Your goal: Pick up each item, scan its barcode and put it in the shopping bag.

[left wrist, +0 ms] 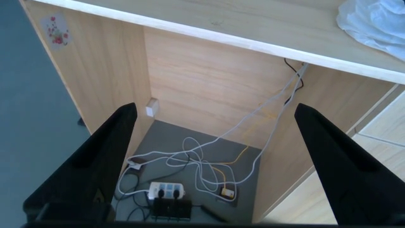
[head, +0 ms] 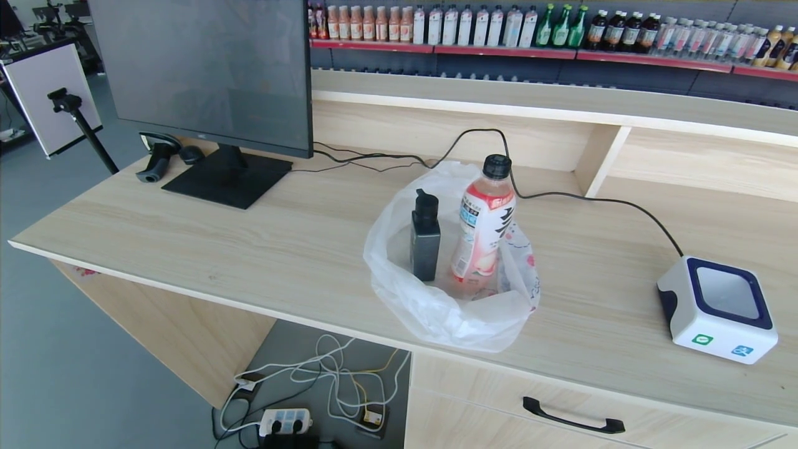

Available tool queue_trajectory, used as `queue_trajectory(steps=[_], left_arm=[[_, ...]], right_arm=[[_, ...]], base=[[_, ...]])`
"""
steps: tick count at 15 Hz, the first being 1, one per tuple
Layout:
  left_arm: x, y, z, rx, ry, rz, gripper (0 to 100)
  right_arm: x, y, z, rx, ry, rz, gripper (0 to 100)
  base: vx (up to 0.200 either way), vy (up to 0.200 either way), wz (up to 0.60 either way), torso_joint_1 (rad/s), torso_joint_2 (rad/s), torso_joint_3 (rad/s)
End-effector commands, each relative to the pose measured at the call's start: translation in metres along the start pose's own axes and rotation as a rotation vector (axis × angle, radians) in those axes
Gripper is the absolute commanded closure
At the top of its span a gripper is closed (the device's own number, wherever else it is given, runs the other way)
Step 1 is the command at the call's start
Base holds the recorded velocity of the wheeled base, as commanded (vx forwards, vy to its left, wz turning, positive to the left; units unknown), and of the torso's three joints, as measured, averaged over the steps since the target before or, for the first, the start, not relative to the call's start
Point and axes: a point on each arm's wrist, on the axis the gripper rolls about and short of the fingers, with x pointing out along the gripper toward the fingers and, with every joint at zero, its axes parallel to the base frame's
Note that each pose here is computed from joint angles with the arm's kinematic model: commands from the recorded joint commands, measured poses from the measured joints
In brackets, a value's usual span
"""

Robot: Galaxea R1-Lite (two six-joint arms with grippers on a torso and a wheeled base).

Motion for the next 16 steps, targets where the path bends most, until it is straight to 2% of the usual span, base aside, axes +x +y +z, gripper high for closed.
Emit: queue_trajectory(steps=[1,5,7,8,16], left_arm=[[0.0001,0.0000,-0.0001,0.000,0.002,0.000,0],[0.0001,0.0000,-0.0001,0.000,0.002,0.000,0],[0.0001,0.0000,-0.0002,-0.002,0.004,0.000,0],[0.0001,0.0000,-0.0002,-0.002,0.004,0.000,0],[0.0001,0.0000,-0.0002,-0.002,0.004,0.002,0]], right_arm=[[0.0000,0.0000,0.0000,0.001,0.000,-0.001,0],[0.0001,0.0000,-0.0006,0.001,0.003,-0.001,0],[0.0000,0.0000,-0.0002,-0.004,0.002,-0.001,0],[0.0000,0.0000,-0.0002,-0.001,0.002,-0.001,0],[0.0000,0.0000,-0.0002,-0.003,0.002,-0.001,0]], base=[[0.000,0.000,-0.60,0.002,0.00,0.002],[0.000,0.000,-0.60,0.005,0.00,0.002],[0.000,0.000,0.00,0.000,0.00,0.000],[-0.200,-0.200,0.00,0.002,-0.01,-0.002],[0.000,-0.200,0.00,0.001,0.00,0.002]])
